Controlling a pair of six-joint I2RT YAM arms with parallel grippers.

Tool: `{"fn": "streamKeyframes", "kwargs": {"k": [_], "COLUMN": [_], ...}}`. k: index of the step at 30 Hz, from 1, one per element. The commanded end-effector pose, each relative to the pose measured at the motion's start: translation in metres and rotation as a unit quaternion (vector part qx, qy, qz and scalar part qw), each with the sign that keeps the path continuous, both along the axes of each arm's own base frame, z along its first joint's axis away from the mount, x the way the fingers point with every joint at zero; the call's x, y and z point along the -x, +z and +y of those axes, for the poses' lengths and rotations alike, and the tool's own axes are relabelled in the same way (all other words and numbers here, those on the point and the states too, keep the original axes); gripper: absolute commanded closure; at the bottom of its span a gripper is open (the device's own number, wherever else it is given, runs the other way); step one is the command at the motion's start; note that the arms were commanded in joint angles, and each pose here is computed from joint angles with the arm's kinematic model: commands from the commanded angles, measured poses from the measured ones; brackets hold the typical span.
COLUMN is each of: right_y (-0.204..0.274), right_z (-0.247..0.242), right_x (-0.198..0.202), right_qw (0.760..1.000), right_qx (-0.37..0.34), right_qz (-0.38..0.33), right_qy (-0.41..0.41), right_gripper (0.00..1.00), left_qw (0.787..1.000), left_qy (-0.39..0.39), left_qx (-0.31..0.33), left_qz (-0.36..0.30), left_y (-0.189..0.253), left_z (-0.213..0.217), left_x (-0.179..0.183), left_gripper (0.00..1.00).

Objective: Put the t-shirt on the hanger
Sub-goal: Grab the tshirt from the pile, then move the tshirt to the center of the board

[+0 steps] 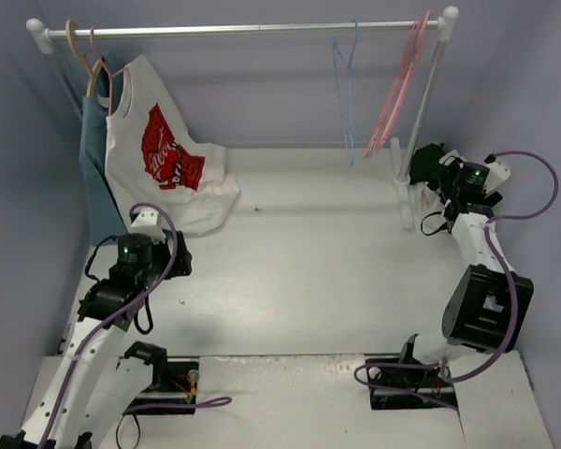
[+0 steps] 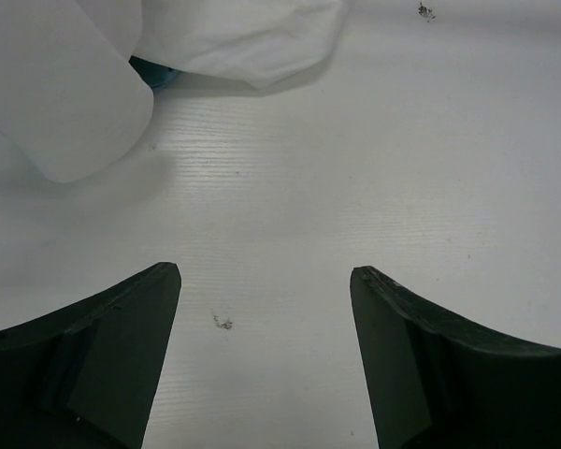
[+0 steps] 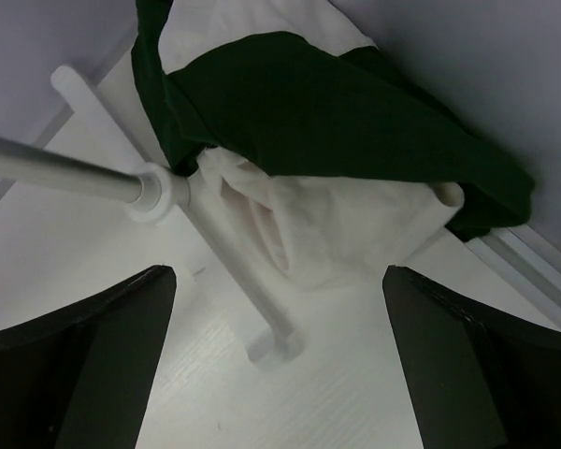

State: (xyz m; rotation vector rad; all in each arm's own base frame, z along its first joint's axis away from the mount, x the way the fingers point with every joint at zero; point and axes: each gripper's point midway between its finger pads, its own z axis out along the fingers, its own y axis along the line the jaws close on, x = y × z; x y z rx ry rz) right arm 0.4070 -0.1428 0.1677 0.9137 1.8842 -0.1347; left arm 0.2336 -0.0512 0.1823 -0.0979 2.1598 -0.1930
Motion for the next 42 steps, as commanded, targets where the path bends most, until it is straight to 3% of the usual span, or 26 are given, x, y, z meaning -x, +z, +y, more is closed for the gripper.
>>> {"fn": "streamKeyframes", "kwargs": {"k": [1, 12, 13, 15, 17, 18, 21, 22, 26, 27, 29, 30, 35, 42], "right_y": [0.028, -0.02, -0.042, -0.04, -0.055, -0.055, -0.041, -0.01, 0.07, 0.107, 0.116, 0.151, 0.199, 0.248], "right_z": [-0.025, -0.075, -0.077, -0.082, -0.083, -0.082, -0.07, -0.064, -0.015, -0.002, 0.032, 0.043, 0.114, 0.168], "right_x": [-0.045, -0.134, -0.14, -0.153, -0.159, -0.159, -0.155, -0.151, -0.122, -0.104, -0.081, -0.061, 0.004, 0.083], "right_qw": [0.997, 0.994, 0.995, 0.995, 0.996, 0.995, 0.995, 0.994, 0.986, 0.984, 0.985, 0.983, 0.974, 0.945], "right_qx": [0.009, 0.015, 0.012, 0.02, 0.021, 0.025, 0.058, 0.086, 0.157, 0.165, 0.168, 0.166, 0.17, 0.145], "right_qz": [-0.069, -0.035, -0.017, -0.019, -0.007, -0.007, -0.007, -0.019, -0.042, -0.062, -0.044, -0.074, -0.098, -0.124], "right_qy": [-0.038, -0.101, -0.1, -0.095, -0.091, -0.092, -0.08, -0.071, -0.037, -0.03, 0.013, 0.023, 0.115, 0.267], "right_gripper": [0.0, 0.0, 0.01, 0.08, 0.34, 0.59, 0.92, 1.0, 1.0, 1.0, 1.0, 1.0, 1.0, 1.0], "left_qw": [1.0, 1.0, 1.0, 1.0, 1.0, 1.0, 1.0, 1.0, 1.0, 0.999, 0.999, 0.999, 0.999, 0.999], "left_qy": [-0.012, -0.015, -0.016, -0.015, -0.015, -0.017, -0.022, -0.026, -0.028, -0.029, -0.03, -0.029, -0.03, -0.029], "left_qx": [0.005, 0.002, 0.002, 0.001, 0.0, -0.001, 0.002, 0.006, 0.009, 0.009, 0.011, 0.01, 0.013, 0.012], "left_qz": [-0.025, -0.013, -0.011, -0.01, -0.004, -0.002, -0.001, -0.002, -0.009, -0.011, -0.015, -0.015, -0.026, -0.034], "left_y": [0.012, 0.006, 0.005, 0.005, 0.003, 0.002, 0.002, 0.003, 0.005, 0.006, 0.008, 0.008, 0.013, 0.016], "left_z": [-0.006, -0.007, -0.007, -0.007, -0.007, -0.008, -0.01, -0.012, -0.012, -0.013, -0.013, -0.013, -0.012, -0.011], "left_x": [-0.007, -0.007, -0.008, -0.009, -0.008, -0.008, -0.009, -0.008, -0.008, -0.008, -0.007, -0.007, -0.005, -0.003], "left_gripper": [0.26, 0.26, 0.26, 0.26, 0.26, 0.26, 0.26, 0.26, 0.26, 0.26, 0.26, 0.26, 0.26, 0.26]}}
